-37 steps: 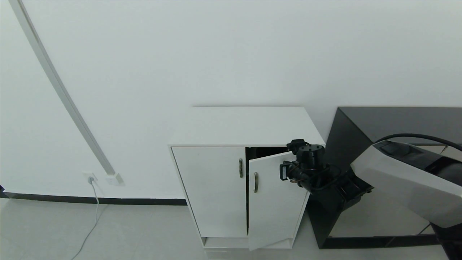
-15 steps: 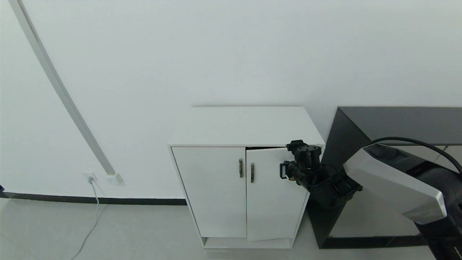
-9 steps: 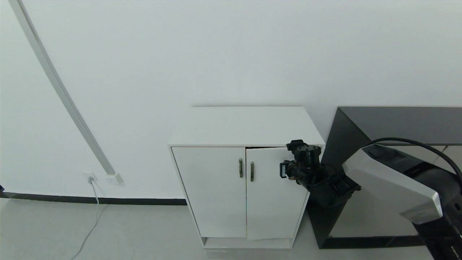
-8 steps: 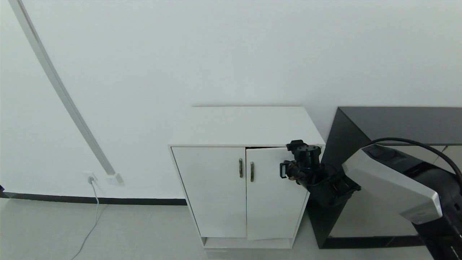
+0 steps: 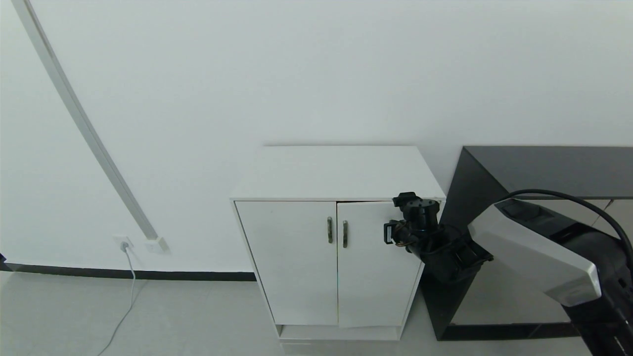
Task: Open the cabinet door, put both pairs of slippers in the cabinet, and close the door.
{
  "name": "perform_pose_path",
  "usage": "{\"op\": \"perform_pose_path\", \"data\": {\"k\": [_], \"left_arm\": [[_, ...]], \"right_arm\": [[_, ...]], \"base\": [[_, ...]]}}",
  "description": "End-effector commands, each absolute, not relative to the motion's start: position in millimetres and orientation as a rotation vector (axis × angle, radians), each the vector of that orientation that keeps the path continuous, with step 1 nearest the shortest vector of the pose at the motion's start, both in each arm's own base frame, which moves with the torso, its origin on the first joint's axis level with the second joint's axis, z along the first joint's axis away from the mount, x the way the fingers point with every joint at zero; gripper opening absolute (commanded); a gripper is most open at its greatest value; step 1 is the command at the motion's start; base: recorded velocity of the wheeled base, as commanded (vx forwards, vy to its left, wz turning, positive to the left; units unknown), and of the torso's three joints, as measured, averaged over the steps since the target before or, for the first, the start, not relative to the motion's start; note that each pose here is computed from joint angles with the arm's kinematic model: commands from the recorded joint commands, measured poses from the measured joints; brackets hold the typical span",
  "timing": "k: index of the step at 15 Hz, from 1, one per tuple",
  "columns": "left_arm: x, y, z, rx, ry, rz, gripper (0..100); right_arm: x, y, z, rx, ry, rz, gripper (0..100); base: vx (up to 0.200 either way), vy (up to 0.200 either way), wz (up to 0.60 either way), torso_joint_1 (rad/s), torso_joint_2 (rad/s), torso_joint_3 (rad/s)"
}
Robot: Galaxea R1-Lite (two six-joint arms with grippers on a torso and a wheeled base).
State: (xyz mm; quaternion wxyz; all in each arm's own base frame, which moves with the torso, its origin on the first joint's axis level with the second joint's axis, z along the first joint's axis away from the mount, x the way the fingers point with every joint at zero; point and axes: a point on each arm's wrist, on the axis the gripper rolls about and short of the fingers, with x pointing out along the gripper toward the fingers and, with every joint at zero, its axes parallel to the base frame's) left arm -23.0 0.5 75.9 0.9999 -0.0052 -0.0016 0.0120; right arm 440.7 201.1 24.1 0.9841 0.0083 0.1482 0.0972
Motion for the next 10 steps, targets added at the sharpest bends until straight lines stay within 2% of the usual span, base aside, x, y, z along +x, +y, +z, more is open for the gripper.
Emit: {"op": "perform_pose_path", "data": {"k": [1, 10], "left_arm": [[-22.9, 0.5, 75.9, -0.011, -0.002, 0.025, 0], [-22.9, 0.5, 75.9, -0.011, -0.002, 0.025, 0]], "right_arm": [[441.3, 200.7, 24.3, 0.016, 0.296, 0.195, 0], [443.8, 197.8, 23.7, 0.016, 0.304, 0.186, 0]], "base": [[0.0, 0.0, 0.0, 0.0, 0.0, 0.0], [0.0, 0.0, 0.0, 0.0, 0.0, 0.0]]}}
